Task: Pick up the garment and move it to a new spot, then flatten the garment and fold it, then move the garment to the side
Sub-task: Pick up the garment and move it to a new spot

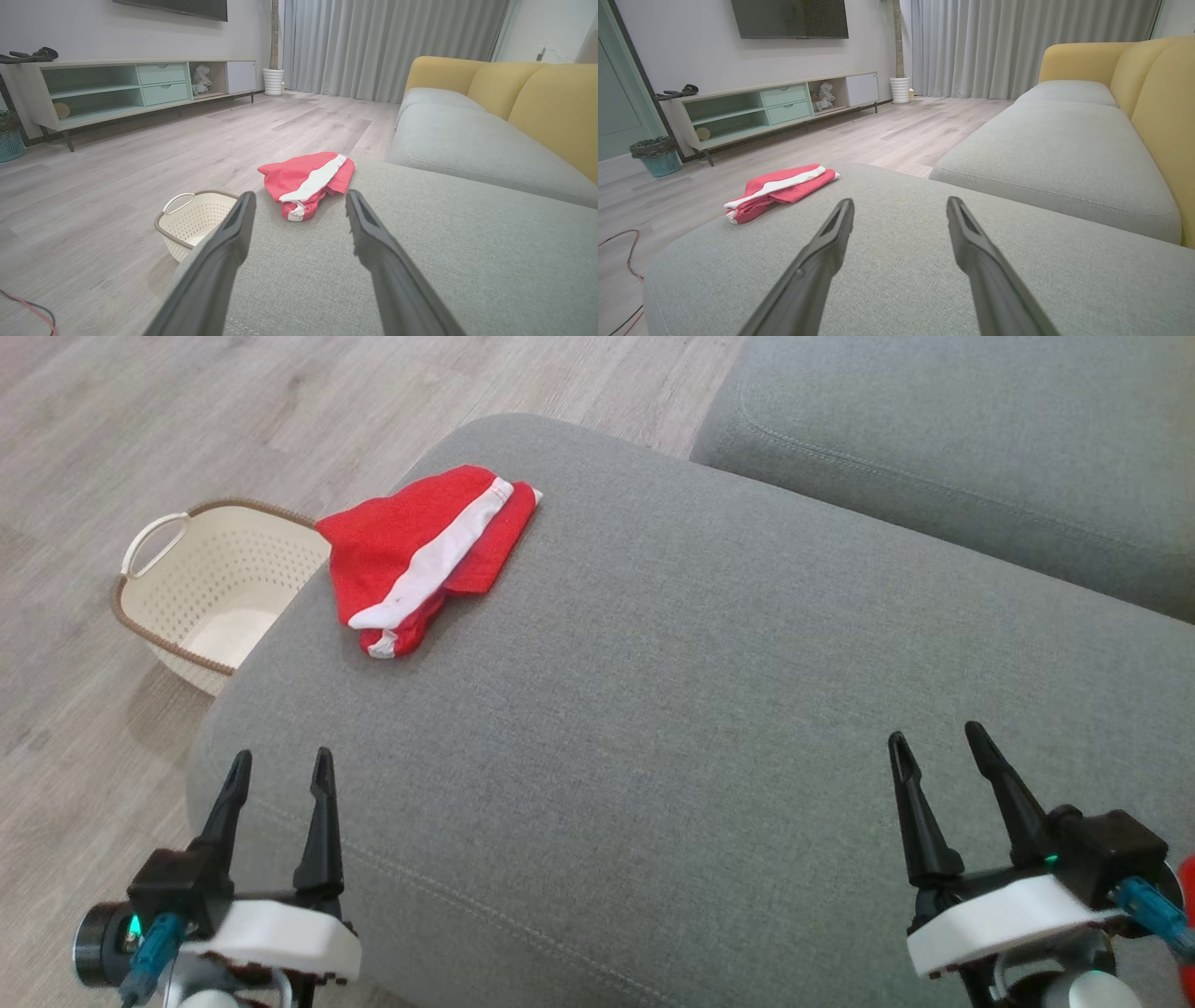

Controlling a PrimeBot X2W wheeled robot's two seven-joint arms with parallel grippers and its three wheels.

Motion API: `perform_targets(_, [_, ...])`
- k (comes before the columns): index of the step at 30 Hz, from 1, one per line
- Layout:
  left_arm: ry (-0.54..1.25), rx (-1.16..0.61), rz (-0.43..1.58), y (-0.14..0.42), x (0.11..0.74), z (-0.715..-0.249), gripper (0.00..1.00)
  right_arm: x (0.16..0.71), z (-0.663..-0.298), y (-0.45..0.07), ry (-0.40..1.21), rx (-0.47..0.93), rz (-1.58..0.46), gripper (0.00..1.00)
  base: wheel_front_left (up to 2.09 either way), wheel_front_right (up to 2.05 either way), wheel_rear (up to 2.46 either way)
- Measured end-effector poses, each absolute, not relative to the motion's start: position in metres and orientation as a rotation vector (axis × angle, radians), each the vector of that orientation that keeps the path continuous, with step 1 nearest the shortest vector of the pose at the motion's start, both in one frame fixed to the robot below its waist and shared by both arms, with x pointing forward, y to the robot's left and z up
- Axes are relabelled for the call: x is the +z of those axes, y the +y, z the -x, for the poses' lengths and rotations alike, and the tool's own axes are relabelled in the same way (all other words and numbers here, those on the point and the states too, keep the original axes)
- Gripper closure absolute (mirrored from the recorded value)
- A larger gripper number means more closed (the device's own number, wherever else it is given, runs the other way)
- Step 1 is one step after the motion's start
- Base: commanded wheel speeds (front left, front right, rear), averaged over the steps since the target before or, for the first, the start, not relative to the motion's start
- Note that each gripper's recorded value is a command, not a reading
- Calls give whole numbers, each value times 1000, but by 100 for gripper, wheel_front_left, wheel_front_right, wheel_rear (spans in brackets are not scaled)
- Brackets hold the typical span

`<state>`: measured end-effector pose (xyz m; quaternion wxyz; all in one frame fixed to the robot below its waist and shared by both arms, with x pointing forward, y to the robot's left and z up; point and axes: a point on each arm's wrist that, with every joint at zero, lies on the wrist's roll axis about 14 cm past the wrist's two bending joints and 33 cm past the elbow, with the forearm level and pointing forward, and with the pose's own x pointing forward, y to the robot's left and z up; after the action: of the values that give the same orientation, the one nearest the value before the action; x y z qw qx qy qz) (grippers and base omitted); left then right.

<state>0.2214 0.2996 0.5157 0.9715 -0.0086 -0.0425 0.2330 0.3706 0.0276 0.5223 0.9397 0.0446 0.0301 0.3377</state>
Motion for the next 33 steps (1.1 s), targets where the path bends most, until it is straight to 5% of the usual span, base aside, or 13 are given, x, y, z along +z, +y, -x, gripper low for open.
perform_targets(17, [-66, 447, 16, 298, 515, -244, 0, 508, -372, 24, 121, 681, -100, 0, 0, 0, 0])
perform_targets(27, [-44, 432, 28, 329, 517, -340, 0, 501, -418, 27, 133, 659, -69, 0, 0, 0, 0])
perform_targets(33, [143, 395, 36, 350, 464, -401, 0, 473, -443, 27, 187, 647, -69, 0, 0, 0, 0])
